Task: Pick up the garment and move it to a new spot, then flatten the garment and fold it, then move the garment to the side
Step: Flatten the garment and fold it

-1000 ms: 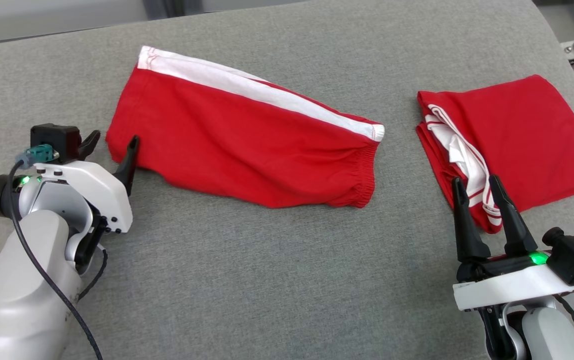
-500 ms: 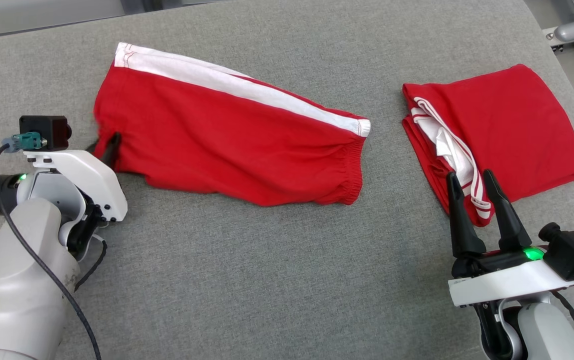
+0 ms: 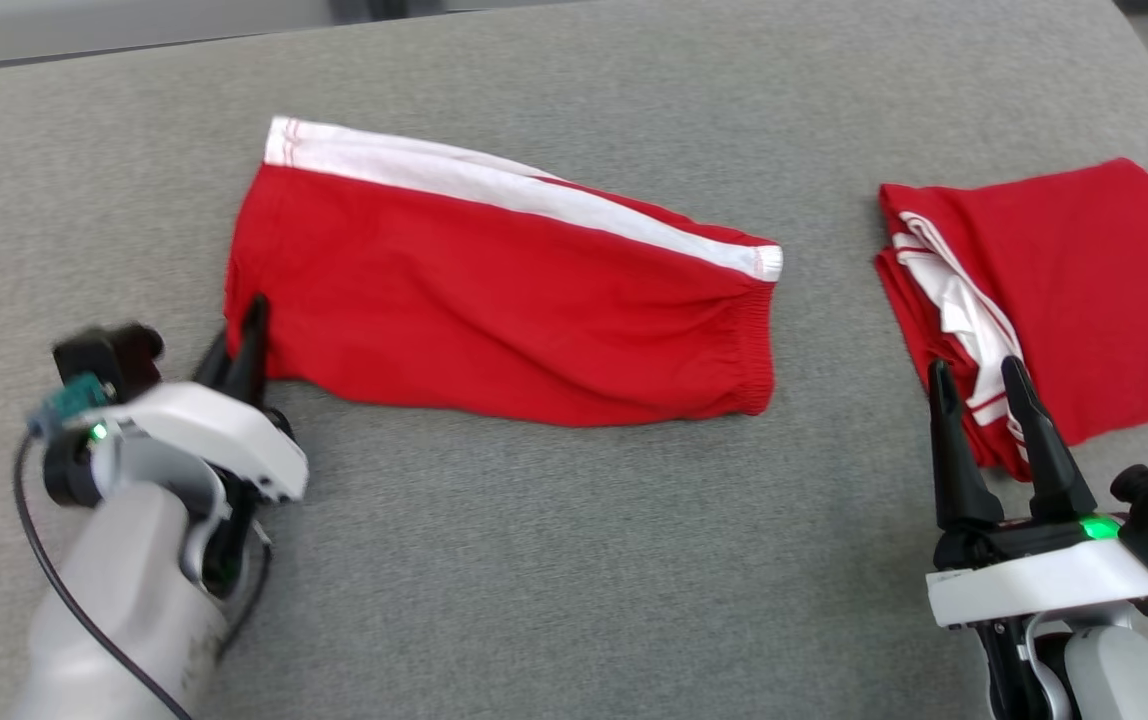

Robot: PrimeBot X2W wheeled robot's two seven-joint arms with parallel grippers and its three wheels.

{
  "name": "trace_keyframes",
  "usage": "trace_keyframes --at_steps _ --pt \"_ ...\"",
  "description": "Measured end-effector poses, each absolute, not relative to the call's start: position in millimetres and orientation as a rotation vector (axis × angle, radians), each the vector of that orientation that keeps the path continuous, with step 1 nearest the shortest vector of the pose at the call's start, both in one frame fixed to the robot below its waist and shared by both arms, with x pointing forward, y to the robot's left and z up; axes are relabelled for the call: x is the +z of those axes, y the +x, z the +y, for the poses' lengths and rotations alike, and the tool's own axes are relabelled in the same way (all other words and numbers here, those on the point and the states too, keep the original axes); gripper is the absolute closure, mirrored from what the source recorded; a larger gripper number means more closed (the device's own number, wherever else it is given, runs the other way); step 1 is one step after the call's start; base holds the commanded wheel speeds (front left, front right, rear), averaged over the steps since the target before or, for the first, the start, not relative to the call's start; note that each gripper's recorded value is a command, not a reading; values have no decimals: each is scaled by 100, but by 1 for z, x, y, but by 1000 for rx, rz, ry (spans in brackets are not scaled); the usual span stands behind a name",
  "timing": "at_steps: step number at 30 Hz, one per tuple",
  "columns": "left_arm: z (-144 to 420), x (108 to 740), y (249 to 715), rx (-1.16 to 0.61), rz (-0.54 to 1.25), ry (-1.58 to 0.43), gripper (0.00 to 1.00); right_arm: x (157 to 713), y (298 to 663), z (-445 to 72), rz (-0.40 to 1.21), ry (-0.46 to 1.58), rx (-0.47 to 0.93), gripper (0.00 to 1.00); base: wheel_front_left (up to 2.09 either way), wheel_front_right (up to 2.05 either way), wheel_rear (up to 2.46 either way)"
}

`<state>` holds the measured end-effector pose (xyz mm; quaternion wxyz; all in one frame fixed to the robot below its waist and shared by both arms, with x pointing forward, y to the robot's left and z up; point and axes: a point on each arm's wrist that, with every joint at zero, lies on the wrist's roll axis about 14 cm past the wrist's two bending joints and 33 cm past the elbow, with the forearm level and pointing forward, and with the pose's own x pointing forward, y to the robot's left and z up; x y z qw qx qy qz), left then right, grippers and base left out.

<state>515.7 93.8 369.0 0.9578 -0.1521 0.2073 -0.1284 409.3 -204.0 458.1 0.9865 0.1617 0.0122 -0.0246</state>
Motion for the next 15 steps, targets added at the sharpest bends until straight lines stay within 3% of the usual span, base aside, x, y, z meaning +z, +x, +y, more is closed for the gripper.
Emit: trace_keyframes --at_steps 15 --pt "131 403 427 -85 358 -364 100 460 421 -175 35 327 56 0 0 0 0"
